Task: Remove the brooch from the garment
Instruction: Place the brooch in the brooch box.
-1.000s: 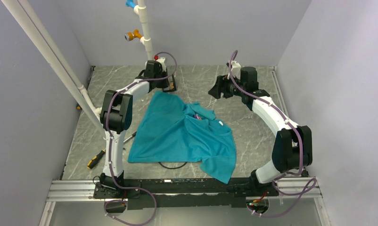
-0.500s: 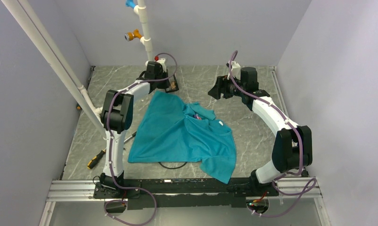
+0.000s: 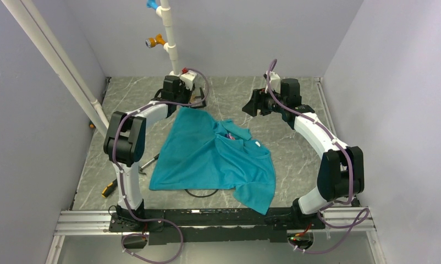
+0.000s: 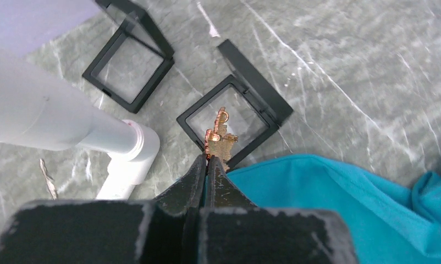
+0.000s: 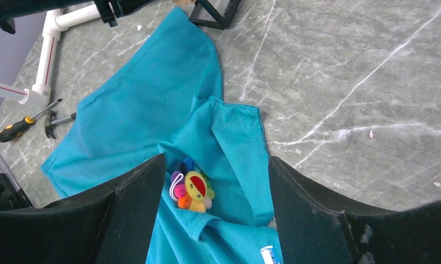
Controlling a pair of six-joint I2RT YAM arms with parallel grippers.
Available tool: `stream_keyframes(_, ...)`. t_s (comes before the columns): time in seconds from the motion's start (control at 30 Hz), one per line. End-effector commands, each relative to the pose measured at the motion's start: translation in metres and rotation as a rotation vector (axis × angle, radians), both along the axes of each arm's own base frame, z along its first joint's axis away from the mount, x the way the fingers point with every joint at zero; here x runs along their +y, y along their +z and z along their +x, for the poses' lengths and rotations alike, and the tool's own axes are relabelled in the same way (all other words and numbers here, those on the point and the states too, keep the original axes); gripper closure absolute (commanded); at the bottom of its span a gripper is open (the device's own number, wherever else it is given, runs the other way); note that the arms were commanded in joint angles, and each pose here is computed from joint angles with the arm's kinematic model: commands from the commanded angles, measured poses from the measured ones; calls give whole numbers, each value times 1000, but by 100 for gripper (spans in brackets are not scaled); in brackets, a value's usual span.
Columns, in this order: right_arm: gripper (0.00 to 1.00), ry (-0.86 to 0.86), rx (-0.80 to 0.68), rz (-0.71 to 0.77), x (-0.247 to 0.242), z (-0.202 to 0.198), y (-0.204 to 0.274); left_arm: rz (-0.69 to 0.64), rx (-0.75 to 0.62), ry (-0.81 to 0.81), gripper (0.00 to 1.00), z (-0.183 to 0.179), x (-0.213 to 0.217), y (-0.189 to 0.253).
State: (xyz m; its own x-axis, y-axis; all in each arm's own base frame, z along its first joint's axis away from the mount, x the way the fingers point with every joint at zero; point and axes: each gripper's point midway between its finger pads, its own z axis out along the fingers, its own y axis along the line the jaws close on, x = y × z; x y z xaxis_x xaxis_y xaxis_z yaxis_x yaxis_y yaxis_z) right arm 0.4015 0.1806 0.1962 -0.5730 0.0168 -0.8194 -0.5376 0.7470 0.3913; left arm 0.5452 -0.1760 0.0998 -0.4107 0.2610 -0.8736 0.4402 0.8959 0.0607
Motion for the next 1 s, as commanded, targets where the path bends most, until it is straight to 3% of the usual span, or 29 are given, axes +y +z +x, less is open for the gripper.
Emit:
stream_keyframes(0.0,29,14,-39,7,1,6,8,53,-239,-218,100,-1,-19,61)
stream_keyframes(0.13,28,9,-43,1,-1,7,8,163,-317,-346,100,-7,-23,70)
stream_keyframes(0.4,28,13,-38,1,0,8,6,539,-510,-640,100,-25,-18,47)
stream_keyframes(0.53,28,13,-30,-2,0,9,3,663,-600,-684,100,-23,-17,37)
stream_keyframes(0.73,28,18,-25,-6,-1,8,1,770,-685,-633,100,-4,-14,32)
stream_keyframes(0.97,28,25,-6,-6,0,9,-3,769,-645,-655,100,11,-19,16)
